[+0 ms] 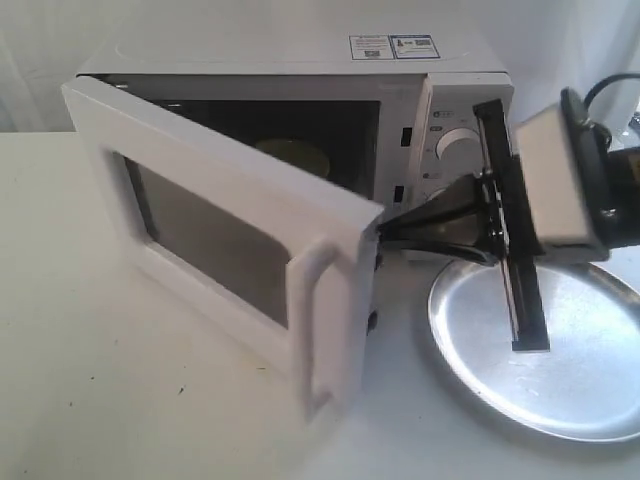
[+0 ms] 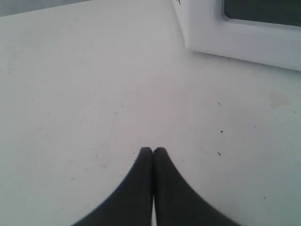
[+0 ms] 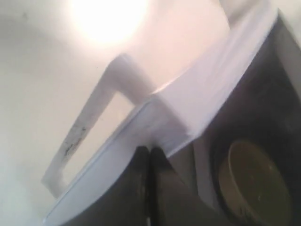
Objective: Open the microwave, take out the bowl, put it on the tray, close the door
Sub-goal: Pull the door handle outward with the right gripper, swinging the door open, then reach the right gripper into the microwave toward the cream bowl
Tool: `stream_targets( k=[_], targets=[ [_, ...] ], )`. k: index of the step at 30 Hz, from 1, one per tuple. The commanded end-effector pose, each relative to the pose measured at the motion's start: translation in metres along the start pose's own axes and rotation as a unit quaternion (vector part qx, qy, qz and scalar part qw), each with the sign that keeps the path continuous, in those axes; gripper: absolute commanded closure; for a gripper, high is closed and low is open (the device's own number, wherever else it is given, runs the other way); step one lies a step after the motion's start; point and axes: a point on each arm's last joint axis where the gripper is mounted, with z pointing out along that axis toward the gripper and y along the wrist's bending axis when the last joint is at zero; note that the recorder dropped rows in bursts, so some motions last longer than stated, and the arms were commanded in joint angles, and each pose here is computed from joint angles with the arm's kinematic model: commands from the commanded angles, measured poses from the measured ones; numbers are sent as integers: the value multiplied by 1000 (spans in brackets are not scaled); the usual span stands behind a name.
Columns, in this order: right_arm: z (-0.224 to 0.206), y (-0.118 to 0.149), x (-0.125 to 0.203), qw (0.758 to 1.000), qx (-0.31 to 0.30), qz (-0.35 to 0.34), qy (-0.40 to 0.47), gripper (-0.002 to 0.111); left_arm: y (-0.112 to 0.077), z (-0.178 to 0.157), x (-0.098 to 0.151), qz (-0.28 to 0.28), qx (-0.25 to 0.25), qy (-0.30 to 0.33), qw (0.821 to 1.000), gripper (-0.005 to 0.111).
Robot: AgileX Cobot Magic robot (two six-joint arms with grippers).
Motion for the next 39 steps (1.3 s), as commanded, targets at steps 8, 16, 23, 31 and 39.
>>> stream_targets(
  k=[8, 16, 23, 31, 39],
  targets=[
    [-35, 13, -91, 992, 73, -48, -90, 108, 0, 0, -1, -4, 3, -2, 1000, 107],
    [-4, -25, -56, 975, 173, 97, -100, 108, 0, 0, -1, -4, 3, -2, 1000, 107],
    [67, -40, -1, 965, 197, 123, -121, 75, 0, 0, -1, -4, 3, -2, 1000, 107],
    [176, -65, 97, 971, 199, 130, -23, 46, 0, 0, -1, -4, 3, -2, 1000, 107],
    [221, -98, 123, 952, 210, 109, 196, 64, 0, 0, -1, -4, 3, -2, 1000, 107]
  ],
)
